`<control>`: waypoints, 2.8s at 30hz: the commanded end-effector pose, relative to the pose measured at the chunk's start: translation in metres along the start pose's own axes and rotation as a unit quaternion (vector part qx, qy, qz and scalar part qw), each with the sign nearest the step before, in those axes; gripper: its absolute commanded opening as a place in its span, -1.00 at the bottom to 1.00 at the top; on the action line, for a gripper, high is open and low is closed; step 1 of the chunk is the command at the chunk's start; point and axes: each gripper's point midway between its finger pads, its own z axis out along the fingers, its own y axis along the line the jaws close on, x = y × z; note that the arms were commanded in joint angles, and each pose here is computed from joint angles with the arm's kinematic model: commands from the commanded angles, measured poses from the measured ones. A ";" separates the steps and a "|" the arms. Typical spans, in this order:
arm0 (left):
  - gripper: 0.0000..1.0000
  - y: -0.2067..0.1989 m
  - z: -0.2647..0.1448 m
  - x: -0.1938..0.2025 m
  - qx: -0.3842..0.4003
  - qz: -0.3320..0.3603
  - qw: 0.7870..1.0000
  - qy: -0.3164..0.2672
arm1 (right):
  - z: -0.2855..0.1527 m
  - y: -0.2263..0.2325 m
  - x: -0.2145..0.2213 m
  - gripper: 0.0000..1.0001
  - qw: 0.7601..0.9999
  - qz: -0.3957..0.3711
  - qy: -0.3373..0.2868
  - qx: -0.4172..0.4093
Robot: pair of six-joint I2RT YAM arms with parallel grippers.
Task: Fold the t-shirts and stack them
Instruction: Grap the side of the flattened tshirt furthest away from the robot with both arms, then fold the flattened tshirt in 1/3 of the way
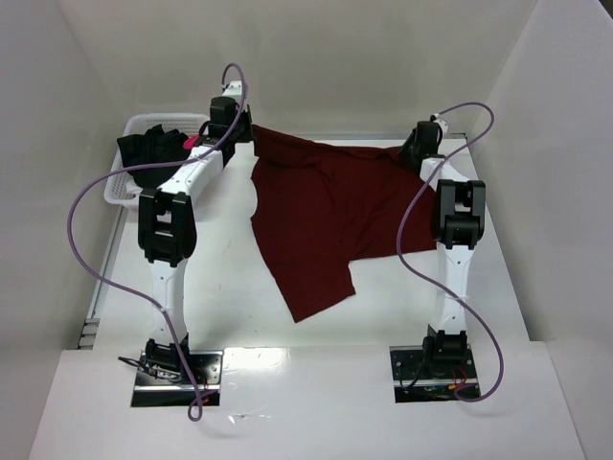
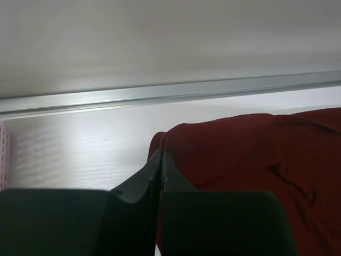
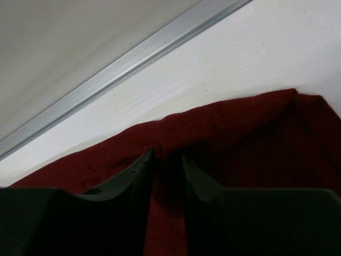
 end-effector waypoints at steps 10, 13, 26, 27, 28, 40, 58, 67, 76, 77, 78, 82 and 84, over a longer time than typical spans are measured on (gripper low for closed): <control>-1.00 -0.004 0.003 -0.027 0.009 -0.002 0.999 -0.037 | -0.007 0.016 0.004 -0.06 0.999 -0.006 0.018 -0.041; -1.00 -0.003 0.002 -0.025 0.008 -0.002 0.999 -0.033 | -0.007 0.014 0.006 -0.06 0.999 -0.006 0.023 -0.039; -1.00 0.000 0.003 -0.025 -0.001 -0.002 0.999 -0.034 | -0.026 0.012 0.024 -0.04 0.998 0.004 0.064 -0.007; -1.00 0.000 0.003 -0.025 -0.001 -0.002 0.999 -0.034 | -0.028 0.013 0.022 -0.04 0.998 0.004 0.061 -0.008; -1.00 -0.006 0.003 -0.024 0.003 -0.001 0.999 -0.034 | -0.028 0.010 0.028 -0.04 0.998 0.004 0.066 -0.005; -1.00 -0.006 0.003 -0.024 0.003 -0.001 0.999 -0.034 | -0.027 0.030 0.046 -0.04 0.996 0.003 0.086 -0.019; -1.00 -0.016 -0.011 -0.042 0.024 0.011 0.999 -0.042 | -0.038 0.040 -0.057 -1.00 1.000 0.017 -0.013 0.015; -1.00 -0.040 -0.046 -0.056 0.063 0.041 0.997 -0.035 | -0.066 0.039 -0.118 -1.00 0.997 0.035 -0.063 0.022; -1.00 -0.104 -0.097 -0.029 0.144 0.110 0.983 0.006 | -0.080 -0.013 -0.101 -1.00 0.991 0.084 -0.055 0.083; -1.00 -0.112 -0.100 -0.020 0.148 0.113 0.982 0.013 | -0.080 -0.013 -0.101 -1.00 0.991 0.084 -0.055 0.083; -1.00 -0.111 -0.105 -0.018 0.148 0.108 0.983 0.016 | -0.079 -0.021 -0.101 -1.00 0.991 0.087 -0.052 0.087; -1.00 -0.133 -0.119 0.025 0.155 0.103 0.981 0.058 | -0.080 -0.029 -0.104 -1.00 0.991 0.086 -0.049 0.084; -1.00 -0.148 -0.125 0.045 0.165 0.104 0.978 0.076 | -0.076 -0.031 -0.103 -1.00 0.992 0.081 -0.049 0.084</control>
